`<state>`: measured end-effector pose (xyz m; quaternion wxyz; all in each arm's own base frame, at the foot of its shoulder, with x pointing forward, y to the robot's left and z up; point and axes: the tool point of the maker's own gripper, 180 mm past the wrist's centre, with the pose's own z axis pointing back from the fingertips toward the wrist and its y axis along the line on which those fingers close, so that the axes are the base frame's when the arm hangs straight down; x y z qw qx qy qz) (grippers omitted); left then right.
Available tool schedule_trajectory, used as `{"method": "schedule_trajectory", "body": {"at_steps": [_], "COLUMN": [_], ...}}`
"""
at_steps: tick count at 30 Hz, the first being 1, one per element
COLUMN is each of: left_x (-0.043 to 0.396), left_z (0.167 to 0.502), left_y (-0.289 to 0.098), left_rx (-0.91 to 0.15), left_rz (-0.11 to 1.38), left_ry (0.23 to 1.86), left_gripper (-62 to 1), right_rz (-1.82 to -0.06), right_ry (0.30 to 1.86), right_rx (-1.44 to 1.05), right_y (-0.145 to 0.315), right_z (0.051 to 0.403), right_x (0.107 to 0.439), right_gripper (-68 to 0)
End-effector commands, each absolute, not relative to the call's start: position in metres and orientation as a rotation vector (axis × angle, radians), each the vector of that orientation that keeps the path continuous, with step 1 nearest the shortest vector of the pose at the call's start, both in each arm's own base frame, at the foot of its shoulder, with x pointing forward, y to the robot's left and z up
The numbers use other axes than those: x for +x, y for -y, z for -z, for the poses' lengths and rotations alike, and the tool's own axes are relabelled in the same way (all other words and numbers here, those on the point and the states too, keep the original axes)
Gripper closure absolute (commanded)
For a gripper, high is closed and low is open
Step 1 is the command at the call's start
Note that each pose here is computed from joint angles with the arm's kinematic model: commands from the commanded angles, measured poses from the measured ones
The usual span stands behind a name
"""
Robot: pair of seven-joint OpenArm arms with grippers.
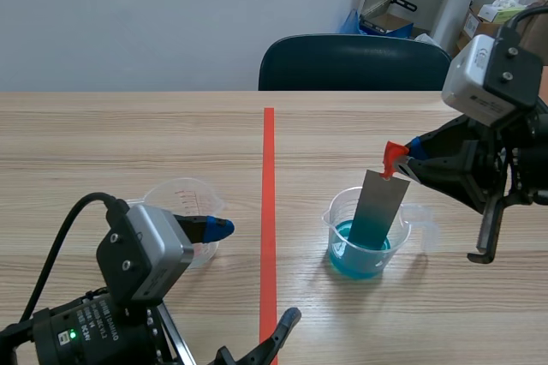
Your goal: Do the redox reaction experiment
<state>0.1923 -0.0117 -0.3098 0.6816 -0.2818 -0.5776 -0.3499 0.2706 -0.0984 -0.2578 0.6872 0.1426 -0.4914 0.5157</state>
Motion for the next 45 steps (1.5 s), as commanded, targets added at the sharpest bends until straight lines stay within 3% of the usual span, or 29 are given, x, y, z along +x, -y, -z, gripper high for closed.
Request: {"method": "schedule_trajectory", "body": {"at_steps": [1, 45], "left_x": [0.1935, 0.1935], "left_z": [0.3022, 0.3022], "left_y": [0.0143, 0.0143], "left_rx": [-0.649, -0.649], "left_rz": [0.772, 0.772], "left_ry": [1.323, 1.323], "left_gripper": [-62.3, -62.3], "right_rz": [-1.153, -1.162], "right_ry": [1.128, 1.124], "right_rx": [0.318, 0.326], "right_y": [0.0994, 0.0985], "right_z": [0.2498, 0.2496], "right_x": [0.2755, 0.274], "right_gripper": [-0.8, -0.8]}}
